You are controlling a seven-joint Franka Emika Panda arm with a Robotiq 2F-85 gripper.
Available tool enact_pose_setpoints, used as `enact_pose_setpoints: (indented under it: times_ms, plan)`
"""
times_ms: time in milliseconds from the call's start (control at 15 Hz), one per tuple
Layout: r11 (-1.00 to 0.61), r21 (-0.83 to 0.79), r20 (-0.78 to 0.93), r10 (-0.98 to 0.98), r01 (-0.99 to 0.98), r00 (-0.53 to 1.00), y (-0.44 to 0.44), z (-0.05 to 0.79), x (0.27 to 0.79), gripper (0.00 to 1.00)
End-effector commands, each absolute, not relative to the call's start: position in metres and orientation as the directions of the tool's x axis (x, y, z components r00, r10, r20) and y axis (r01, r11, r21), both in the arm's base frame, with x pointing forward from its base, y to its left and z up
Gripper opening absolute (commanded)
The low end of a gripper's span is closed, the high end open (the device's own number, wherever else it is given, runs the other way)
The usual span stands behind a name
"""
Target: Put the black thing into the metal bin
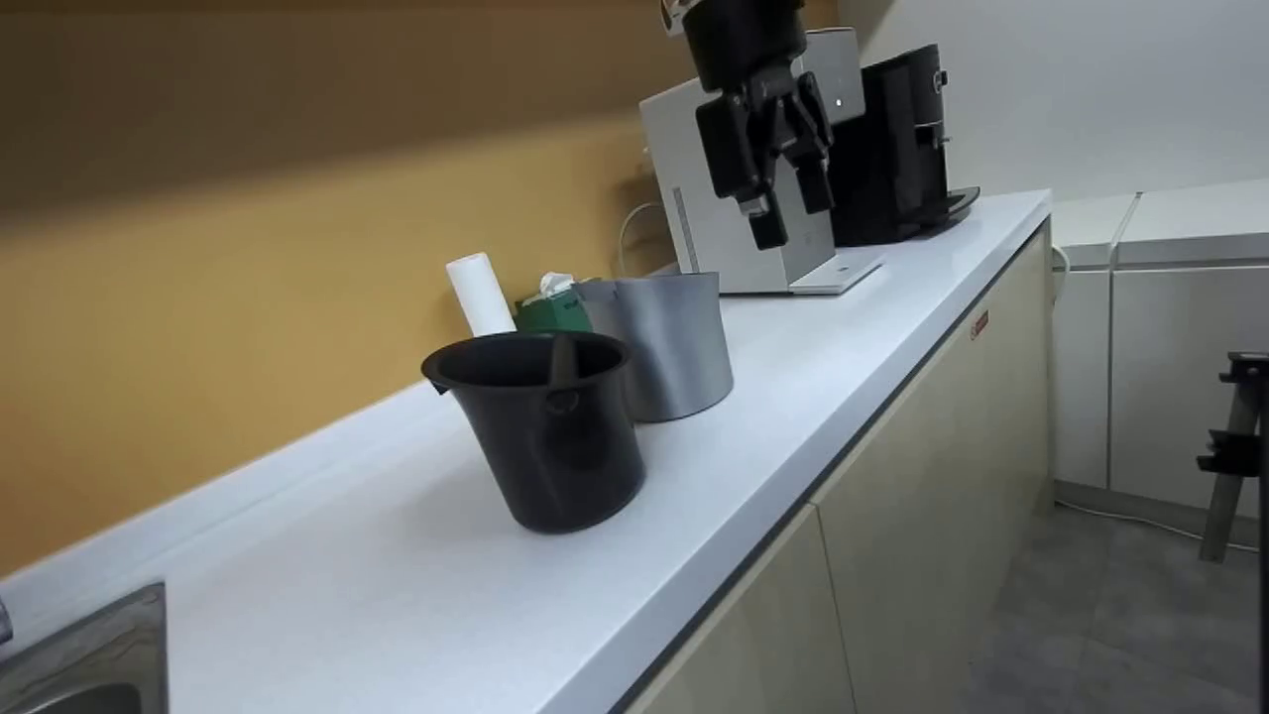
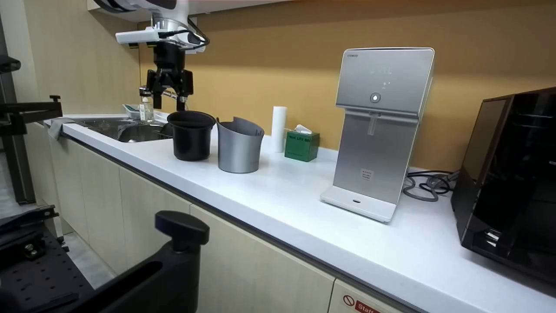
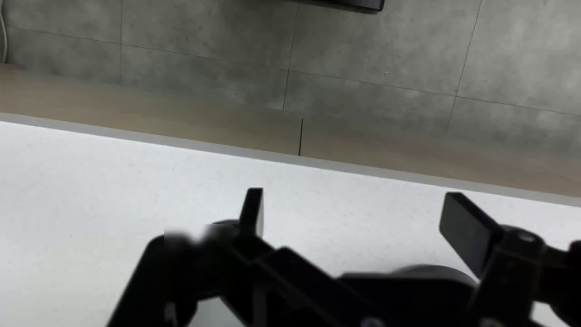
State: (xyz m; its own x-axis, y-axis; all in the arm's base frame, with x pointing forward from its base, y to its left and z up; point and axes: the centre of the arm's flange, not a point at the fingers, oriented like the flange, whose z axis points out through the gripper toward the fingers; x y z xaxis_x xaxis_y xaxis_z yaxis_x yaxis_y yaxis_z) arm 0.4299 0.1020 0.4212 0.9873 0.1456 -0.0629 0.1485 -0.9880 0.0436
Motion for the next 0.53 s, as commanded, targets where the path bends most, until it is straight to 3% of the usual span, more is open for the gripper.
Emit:
enact_pose_setpoints:
  times_ms: [0, 467]
  plan:
    - [-0.988, 0.044, -0.063, 0.146, 0.149, 0.987, 0.102, 0.421, 0.43, 1.0]
    - [-0.983, 0.051, 0.054, -0.172, -0.175, 0.984, 0.16, 0.42, 0.479, 1.0]
